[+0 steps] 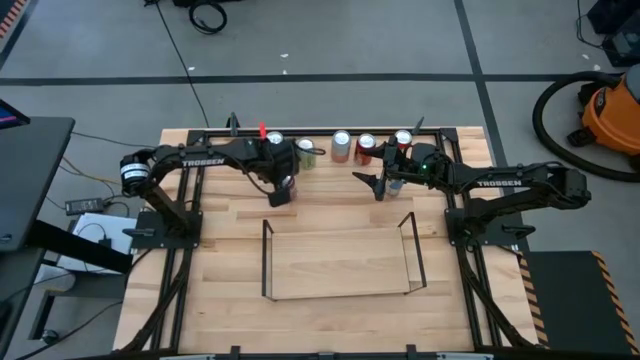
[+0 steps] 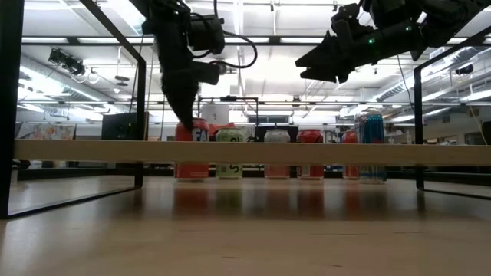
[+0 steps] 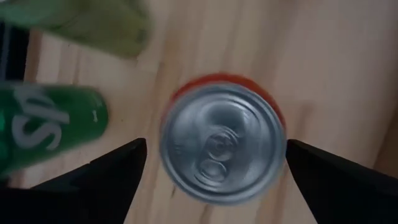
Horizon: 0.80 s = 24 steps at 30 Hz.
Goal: Place canned beverage on shelf
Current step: Put the bottom orange soda can on the shelf
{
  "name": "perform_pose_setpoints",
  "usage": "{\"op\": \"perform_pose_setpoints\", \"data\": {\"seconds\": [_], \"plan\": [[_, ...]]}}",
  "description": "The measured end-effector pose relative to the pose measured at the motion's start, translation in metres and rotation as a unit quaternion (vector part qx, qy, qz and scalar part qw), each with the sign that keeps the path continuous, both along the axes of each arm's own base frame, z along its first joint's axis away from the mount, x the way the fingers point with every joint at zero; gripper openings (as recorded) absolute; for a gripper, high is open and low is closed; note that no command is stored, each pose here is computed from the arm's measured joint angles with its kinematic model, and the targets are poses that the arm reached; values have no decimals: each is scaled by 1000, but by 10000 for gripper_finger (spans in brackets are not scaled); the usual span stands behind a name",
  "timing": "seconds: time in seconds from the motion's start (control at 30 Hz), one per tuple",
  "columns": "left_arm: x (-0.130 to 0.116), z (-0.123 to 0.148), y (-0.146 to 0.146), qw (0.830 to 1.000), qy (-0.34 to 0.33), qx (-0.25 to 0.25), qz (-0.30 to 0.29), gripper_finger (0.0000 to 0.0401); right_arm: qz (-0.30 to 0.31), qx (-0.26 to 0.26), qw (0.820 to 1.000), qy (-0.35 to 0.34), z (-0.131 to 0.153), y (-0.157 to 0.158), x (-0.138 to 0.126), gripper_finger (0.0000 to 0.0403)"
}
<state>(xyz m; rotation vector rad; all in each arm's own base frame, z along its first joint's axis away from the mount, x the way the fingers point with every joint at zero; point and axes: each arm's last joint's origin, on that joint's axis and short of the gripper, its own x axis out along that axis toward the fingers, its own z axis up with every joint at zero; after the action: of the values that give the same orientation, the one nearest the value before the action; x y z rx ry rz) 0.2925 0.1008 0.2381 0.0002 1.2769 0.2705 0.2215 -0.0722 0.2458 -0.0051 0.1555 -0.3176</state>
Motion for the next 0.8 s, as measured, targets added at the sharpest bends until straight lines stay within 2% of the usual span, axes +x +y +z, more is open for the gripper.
{"op": "perform_pose_setpoints", "data": {"seconds": [0.1,0.23,0.4,0.47,0.57,0.7,0.8], "plan": [[-1,-1,-7,994,37,24,-100,396,0,0,1000,0,0,0,0,347],[2,-1,-15,970,67,74,-220,396,0,0,1000,0,0,0,0,347],[6,1,-20,936,99,139,-307,396,0,0,1000,0,0,0,0,347],[8,1,-22,926,102,157,-327,396,0,0,1000,0,0,0,0,347],[11,2,-26,922,100,177,-330,396,0,0,1000,1,0,0,0,347],[14,3,-30,921,87,181,-334,396,0,0,1000,1,0,0,0,347],[15,3,-32,927,71,163,-330,396,0,0,1000,1,0,0,0,347]]}}
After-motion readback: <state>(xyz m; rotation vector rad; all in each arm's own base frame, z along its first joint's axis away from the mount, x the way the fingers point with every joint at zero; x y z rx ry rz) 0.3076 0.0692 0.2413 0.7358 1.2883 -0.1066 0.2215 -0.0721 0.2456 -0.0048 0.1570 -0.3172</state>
